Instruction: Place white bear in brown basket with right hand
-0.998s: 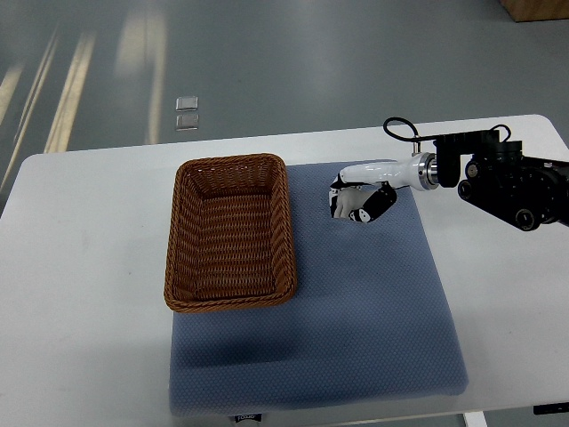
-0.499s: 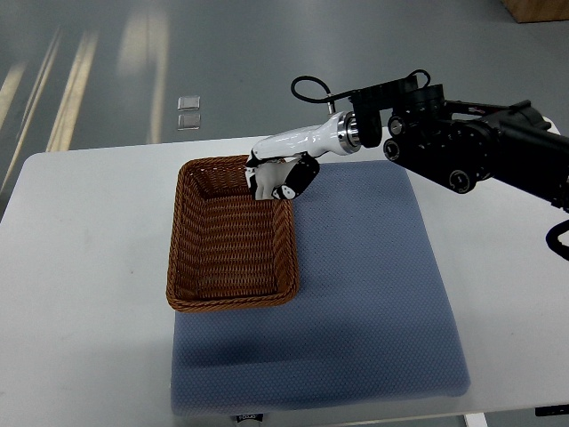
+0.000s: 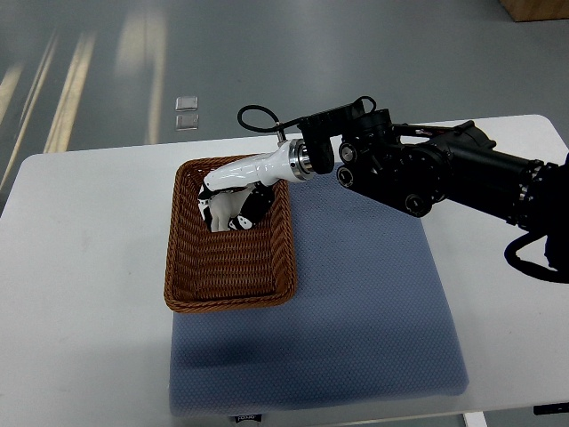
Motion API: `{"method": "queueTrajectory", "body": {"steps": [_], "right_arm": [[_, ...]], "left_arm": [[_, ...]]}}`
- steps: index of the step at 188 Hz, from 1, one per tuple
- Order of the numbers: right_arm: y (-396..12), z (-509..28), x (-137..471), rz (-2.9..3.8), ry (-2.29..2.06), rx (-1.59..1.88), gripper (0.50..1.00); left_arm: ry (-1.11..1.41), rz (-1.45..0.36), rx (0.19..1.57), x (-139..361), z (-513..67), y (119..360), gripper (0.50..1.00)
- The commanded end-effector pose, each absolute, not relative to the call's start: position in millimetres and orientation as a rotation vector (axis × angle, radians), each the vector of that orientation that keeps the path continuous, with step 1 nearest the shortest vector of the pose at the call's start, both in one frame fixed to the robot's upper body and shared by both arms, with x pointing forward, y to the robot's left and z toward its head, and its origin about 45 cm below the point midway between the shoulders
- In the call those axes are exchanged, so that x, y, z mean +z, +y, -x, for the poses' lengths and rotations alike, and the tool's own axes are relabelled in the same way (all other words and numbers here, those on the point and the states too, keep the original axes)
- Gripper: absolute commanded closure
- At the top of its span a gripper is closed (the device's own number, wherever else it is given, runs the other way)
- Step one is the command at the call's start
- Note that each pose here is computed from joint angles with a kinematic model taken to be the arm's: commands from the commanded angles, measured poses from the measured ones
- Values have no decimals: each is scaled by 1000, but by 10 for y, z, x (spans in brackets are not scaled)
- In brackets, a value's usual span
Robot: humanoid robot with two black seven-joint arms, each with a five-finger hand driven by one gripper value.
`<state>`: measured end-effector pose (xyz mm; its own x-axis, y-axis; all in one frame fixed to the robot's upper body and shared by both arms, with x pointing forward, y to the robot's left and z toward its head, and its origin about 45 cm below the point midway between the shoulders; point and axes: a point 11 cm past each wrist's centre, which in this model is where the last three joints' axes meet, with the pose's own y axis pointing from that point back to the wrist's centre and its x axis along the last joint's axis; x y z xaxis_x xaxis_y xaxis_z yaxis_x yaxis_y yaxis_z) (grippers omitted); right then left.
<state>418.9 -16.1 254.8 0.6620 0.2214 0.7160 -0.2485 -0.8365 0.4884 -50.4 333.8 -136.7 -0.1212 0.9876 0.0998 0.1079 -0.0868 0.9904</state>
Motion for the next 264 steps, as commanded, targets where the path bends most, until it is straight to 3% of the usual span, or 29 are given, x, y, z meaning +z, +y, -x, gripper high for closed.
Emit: {"method": "queueTrajectory", "body": {"steps": [1, 128, 133, 135, 139, 142, 143, 144, 150, 169, 224, 264], "right_arm": [[-160, -4194, 2555, -2318, -29, 1098, 1000], [-262, -4203, 2356, -2335, -97, 1036, 1000], [-261, -4207, 2361, -2336, -103, 1041, 922], [-261, -4207, 2361, -2336, -103, 1041, 922], [-262, -4208, 2358, -2338, -108, 1042, 867], [-259, -4214, 2366, -2342, -118, 1045, 798], [-259, -4214, 2366, -2342, -118, 1045, 797], [-257, -4216, 2371, -2347, -125, 1044, 761], [-251, -4224, 2388, -2361, -146, 1040, 683], [-233, -4236, 2435, -2417, -195, 997, 589], [-218, -4266, 2508, -2475, -255, 926, 589], [-230, -4419, 2742, -2614, -483, 624, 589]], "left_arm": [[1334, -1293, 1323, -1367, 504, 3338, 500], [1335, -1292, 1324, -1367, 504, 3338, 500], [1334, -1293, 1323, -1367, 504, 3338, 500], [1334, -1293, 1323, -1367, 504, 3338, 500], [1334, -1293, 1323, -1367, 504, 3338, 500], [1334, -1293, 1323, -1367, 504, 3338, 500], [1334, -1293, 1323, -1367, 504, 3338, 500], [1334, -1293, 1323, -1367, 504, 3338, 500], [1334, -1293, 1323, -1367, 504, 3338, 500], [1334, -1293, 1323, -1367, 504, 3338, 500], [1335, -1292, 1324, -1367, 504, 3338, 500], [1334, -1293, 1323, -1367, 504, 3338, 500]]}}
